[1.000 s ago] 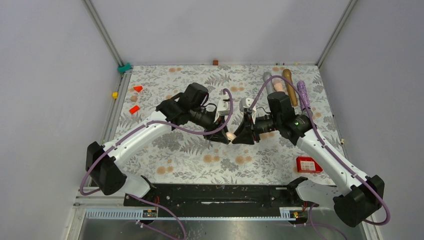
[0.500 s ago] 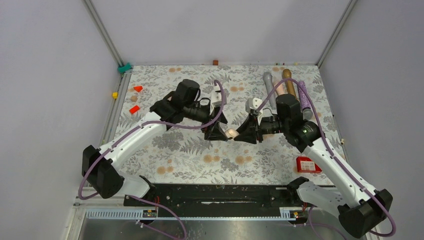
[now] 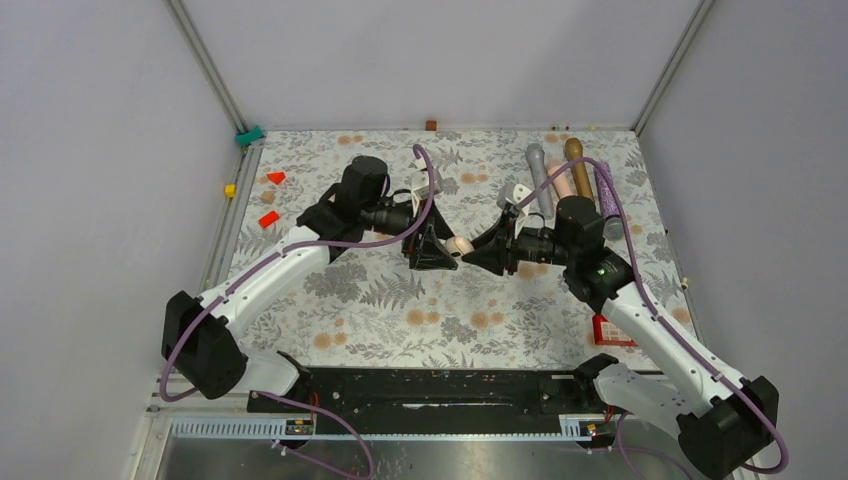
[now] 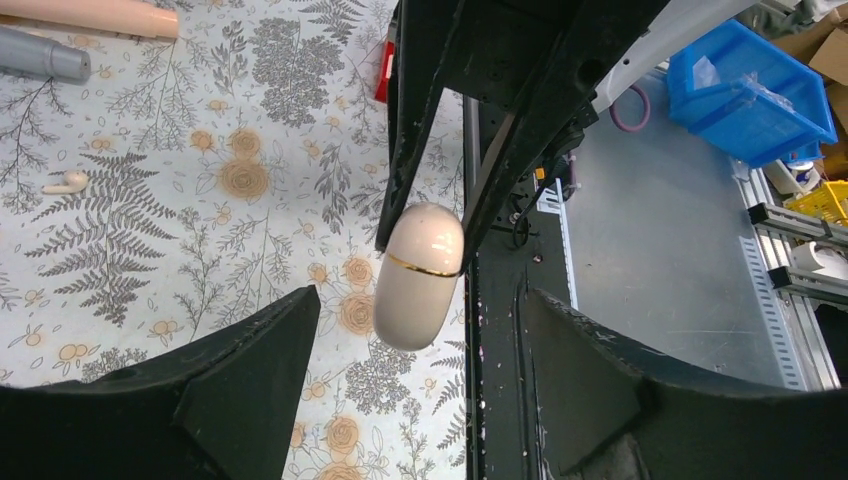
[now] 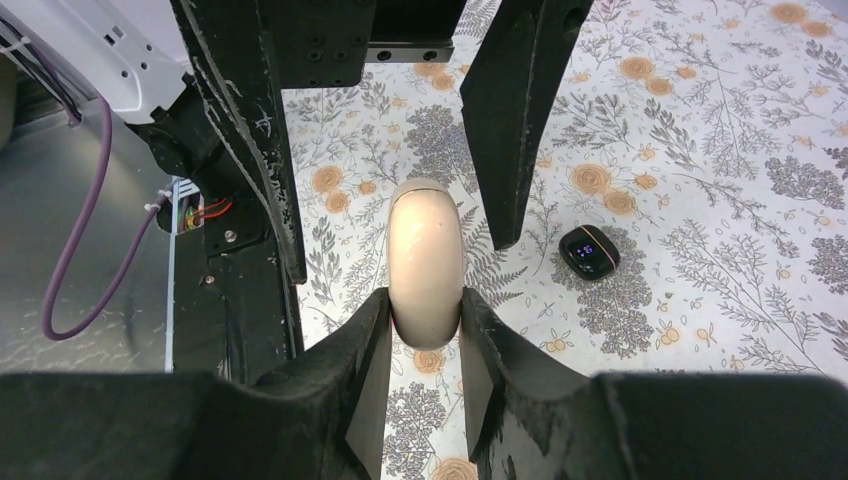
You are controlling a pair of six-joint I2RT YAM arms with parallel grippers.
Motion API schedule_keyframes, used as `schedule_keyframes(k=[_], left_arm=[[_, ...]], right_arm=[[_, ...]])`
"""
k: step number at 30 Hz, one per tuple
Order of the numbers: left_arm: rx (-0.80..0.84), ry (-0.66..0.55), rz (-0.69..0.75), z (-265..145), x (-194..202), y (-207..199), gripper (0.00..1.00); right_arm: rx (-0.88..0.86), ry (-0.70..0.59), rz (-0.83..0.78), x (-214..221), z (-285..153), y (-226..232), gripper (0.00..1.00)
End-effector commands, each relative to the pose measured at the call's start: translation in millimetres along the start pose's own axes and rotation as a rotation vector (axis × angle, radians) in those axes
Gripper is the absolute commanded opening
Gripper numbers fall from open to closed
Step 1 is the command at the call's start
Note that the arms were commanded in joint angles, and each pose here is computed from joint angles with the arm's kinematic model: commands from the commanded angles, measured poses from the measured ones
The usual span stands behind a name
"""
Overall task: Insert the wireless bluetooth earbuds into the charging case
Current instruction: Open the charging case.
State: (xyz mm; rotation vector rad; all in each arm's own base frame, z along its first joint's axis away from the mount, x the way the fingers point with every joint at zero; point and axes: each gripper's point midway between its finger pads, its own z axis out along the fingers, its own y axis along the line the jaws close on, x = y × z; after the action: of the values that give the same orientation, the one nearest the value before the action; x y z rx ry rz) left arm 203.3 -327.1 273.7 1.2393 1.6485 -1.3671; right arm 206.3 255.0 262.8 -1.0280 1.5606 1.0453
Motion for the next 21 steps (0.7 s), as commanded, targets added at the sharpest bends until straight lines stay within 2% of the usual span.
schedule_keyframes(k=[1, 15, 21], left_arm=[[0.067, -0.031, 0.014, 4, -8, -8, 0.73], [0.094, 0.007, 0.071, 8, 1, -18, 0.45], [0.073, 0.017, 0.078, 9, 2, -15, 0.47]], right_arm=[[0.013, -0.075, -0.008, -21, 4, -6, 0.06], [-0.009, -0.035, 0.015, -14, 8, -7, 0.07], [0.011, -0.051, -0.025, -19, 3, -7, 0.07]])
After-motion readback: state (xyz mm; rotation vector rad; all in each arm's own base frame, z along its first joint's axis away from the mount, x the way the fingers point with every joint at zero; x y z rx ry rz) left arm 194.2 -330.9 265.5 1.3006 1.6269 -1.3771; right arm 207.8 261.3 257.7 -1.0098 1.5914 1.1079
